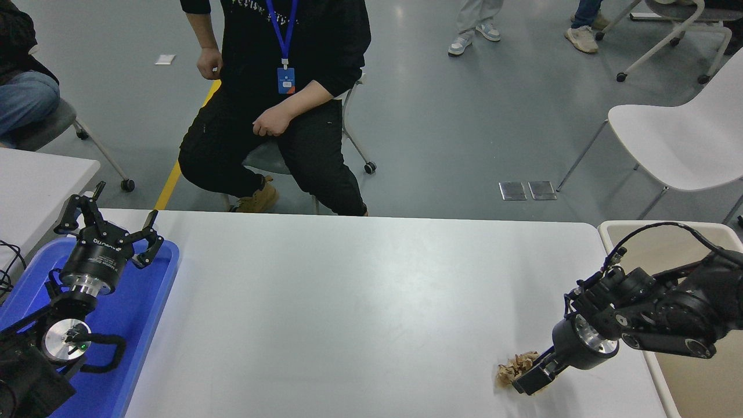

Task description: Clean the table surface

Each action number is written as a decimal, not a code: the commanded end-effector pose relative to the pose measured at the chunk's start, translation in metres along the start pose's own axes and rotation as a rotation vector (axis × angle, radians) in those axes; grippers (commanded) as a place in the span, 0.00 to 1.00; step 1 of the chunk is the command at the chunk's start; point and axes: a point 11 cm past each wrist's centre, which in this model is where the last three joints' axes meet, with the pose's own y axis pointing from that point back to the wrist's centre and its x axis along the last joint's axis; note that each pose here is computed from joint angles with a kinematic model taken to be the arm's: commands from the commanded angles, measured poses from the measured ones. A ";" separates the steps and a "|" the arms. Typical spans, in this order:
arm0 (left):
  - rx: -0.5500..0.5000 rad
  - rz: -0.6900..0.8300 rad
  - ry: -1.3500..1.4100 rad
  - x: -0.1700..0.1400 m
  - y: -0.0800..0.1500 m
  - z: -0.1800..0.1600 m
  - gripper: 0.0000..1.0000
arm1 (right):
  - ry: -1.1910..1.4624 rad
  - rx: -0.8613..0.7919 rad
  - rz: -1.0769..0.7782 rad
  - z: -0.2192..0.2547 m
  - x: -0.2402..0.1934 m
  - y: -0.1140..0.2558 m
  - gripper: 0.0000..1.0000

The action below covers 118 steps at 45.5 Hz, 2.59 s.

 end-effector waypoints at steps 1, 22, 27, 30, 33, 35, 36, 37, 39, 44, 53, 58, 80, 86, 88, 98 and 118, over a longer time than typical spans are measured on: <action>0.000 0.000 0.000 0.000 0.000 0.000 1.00 | -0.007 -0.009 0.019 0.004 0.000 -0.002 0.99; 0.000 0.000 0.000 0.000 0.000 0.000 1.00 | 0.004 -0.005 0.059 0.004 -0.007 -0.015 0.97; 0.000 0.000 0.000 0.000 0.000 0.000 1.00 | 0.022 -0.002 0.075 0.002 -0.006 -0.020 0.84; 0.001 -0.001 -0.001 0.000 0.000 0.000 1.00 | 0.030 0.007 0.074 -0.001 -0.004 -0.022 0.80; 0.000 0.000 0.000 0.000 0.000 0.000 1.00 | 0.032 0.006 0.074 -0.001 -0.004 -0.022 0.70; 0.001 0.000 0.001 0.000 0.000 -0.001 1.00 | 0.033 0.003 0.076 0.001 -0.003 -0.022 0.61; 0.000 0.000 0.000 0.000 0.000 0.000 1.00 | 0.034 0.001 0.075 0.001 -0.003 -0.022 0.56; 0.000 0.000 0.000 0.000 0.000 0.000 1.00 | 0.034 0.001 0.075 0.001 -0.003 -0.022 0.50; 0.000 0.000 0.000 0.000 0.000 0.000 1.00 | 0.038 -0.002 0.075 0.003 -0.002 -0.020 0.36; 0.000 0.000 0.000 0.000 0.000 0.000 1.00 | 0.042 -0.006 0.078 0.004 0.001 -0.018 0.14; 0.000 0.000 0.000 0.000 0.000 0.000 1.00 | 0.055 -0.017 0.089 0.006 0.012 -0.011 0.00; 0.000 0.000 0.000 0.000 0.000 0.000 1.00 | 0.061 -0.013 0.096 0.006 0.016 -0.008 0.00; 0.000 0.000 0.000 0.000 0.000 0.000 1.00 | 0.022 0.001 0.324 0.019 0.080 0.061 0.00; 0.000 0.000 0.000 0.000 0.000 0.000 1.00 | -0.070 0.044 0.455 0.022 0.103 0.094 0.00; 0.000 0.000 0.000 0.000 0.000 0.000 1.00 | -0.093 0.060 0.485 0.021 0.107 0.103 0.00; 0.000 0.000 0.000 0.000 0.000 0.000 1.00 | -0.130 0.126 0.610 0.012 0.127 0.142 0.00; 0.001 0.000 0.001 0.000 0.000 -0.001 1.00 | -0.303 0.292 1.019 0.014 0.189 0.265 0.00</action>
